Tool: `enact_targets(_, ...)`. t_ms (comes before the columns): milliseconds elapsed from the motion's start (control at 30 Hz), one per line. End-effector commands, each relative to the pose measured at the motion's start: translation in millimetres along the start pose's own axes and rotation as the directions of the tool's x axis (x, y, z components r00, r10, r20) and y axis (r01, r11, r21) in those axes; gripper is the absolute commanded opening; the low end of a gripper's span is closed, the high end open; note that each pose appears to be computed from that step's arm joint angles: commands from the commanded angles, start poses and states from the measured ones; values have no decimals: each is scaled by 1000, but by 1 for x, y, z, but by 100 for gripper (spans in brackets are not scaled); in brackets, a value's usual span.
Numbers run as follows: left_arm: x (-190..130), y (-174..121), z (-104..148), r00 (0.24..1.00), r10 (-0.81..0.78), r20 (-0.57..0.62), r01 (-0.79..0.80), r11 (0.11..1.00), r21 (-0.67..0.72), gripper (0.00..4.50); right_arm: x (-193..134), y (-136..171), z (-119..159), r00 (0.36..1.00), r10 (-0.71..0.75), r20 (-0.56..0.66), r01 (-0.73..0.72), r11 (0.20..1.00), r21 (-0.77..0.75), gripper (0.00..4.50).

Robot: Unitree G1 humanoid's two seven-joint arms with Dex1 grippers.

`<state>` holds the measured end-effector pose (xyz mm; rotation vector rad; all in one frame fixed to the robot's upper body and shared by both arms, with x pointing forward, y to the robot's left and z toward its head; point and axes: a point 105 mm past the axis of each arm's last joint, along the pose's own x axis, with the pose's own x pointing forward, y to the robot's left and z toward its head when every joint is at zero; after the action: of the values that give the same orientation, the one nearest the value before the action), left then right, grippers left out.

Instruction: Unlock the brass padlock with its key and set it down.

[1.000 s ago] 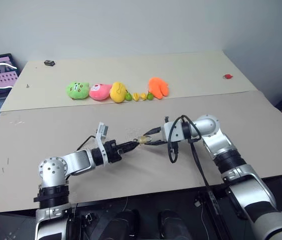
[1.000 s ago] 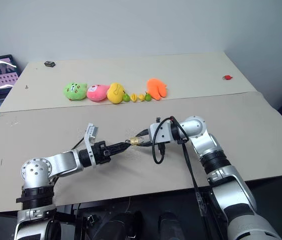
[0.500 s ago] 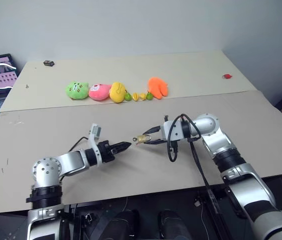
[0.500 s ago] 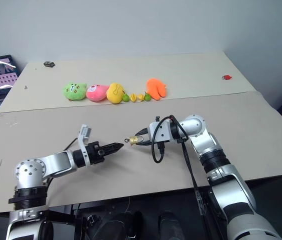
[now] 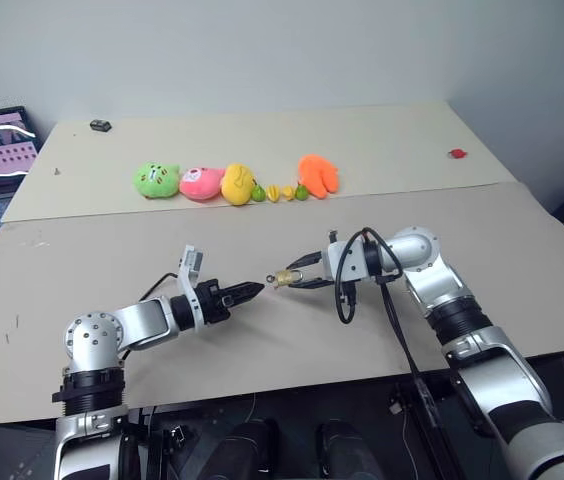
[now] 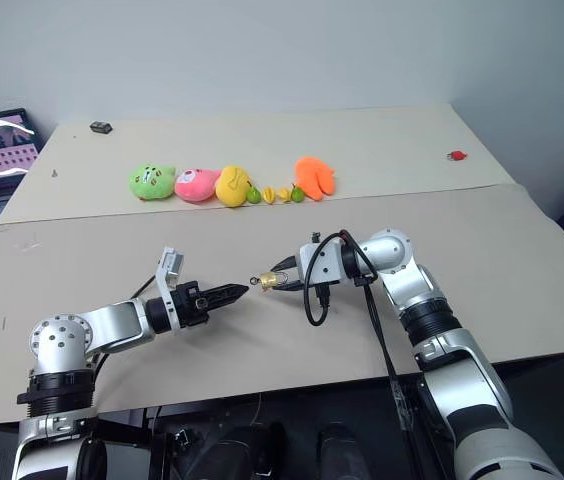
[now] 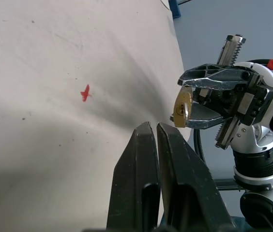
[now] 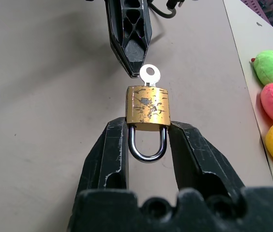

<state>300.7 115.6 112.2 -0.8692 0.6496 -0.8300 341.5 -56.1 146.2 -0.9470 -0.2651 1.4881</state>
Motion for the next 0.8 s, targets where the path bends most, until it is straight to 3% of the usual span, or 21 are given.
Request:
enact_targets(33, -1, -16, 2, 997, -82, 7, 82, 996, 18, 19, -6, -13, 11, 999, -32, 21, 34, 998, -61, 95)
enact_targets(267, 0, -28, -4, 990, -143, -19, 143, 989, 24, 19, -5, -14, 11, 999, -28, 19, 29, 997, -65, 95)
enact_targets(800, 3, -15, 10, 996, -83, 24, 83, 996, 19, 19, -5, -14, 11, 999, -28, 20, 29, 997, -68, 95)
